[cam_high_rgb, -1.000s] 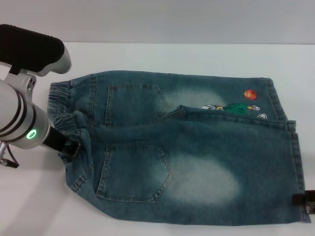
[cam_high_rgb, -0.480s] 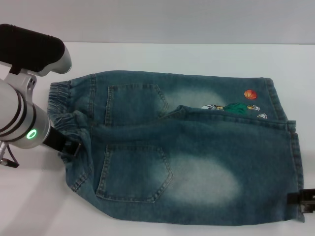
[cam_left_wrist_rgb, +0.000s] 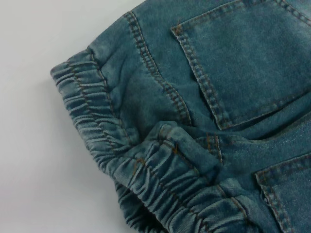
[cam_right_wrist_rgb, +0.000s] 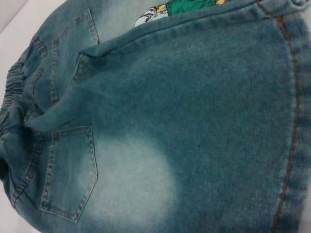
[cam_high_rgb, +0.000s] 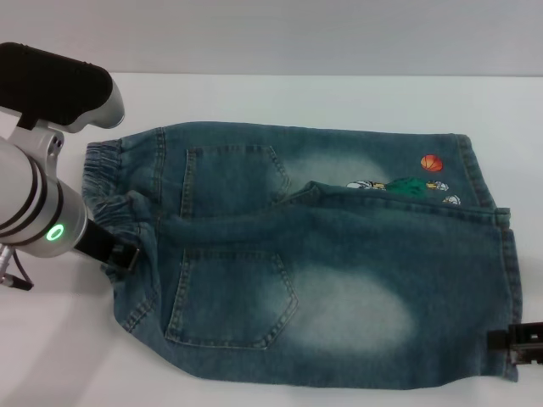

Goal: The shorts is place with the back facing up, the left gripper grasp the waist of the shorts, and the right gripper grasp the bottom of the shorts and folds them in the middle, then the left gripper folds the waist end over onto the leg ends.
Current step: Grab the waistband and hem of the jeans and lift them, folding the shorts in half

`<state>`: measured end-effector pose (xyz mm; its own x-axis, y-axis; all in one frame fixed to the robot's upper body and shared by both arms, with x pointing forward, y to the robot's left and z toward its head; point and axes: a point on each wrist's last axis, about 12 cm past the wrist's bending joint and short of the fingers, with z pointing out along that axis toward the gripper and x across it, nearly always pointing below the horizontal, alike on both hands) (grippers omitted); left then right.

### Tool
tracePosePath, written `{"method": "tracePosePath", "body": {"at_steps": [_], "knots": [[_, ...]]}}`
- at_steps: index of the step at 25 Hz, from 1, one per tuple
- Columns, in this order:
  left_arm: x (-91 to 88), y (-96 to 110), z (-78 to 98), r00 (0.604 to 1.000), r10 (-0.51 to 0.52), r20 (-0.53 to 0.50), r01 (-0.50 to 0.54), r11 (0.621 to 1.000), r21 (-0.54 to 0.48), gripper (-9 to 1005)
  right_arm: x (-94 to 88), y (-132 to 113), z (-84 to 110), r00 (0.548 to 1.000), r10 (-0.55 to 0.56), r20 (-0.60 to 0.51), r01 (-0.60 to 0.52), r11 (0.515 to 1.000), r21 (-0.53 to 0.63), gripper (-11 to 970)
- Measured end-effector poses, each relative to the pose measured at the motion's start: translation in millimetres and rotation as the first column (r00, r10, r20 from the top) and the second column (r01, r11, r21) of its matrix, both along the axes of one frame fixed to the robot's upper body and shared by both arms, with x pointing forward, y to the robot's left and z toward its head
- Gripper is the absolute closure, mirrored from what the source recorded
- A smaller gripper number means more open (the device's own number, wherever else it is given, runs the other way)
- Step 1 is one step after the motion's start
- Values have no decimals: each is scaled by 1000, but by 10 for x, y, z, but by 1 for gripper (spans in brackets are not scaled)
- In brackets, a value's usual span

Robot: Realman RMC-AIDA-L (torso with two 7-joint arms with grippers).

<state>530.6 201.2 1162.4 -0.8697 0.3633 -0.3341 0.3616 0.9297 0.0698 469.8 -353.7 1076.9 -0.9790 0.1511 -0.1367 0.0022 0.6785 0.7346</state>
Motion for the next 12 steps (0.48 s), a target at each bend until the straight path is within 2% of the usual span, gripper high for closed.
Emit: {"method": "tracePosePath", "body": {"at_steps": [12], "knots": [[0,-4,-3,1000,-1,-1,1,1000,0,793,55,63,-6,1000,22,6,-22,1000,17,321]]}}
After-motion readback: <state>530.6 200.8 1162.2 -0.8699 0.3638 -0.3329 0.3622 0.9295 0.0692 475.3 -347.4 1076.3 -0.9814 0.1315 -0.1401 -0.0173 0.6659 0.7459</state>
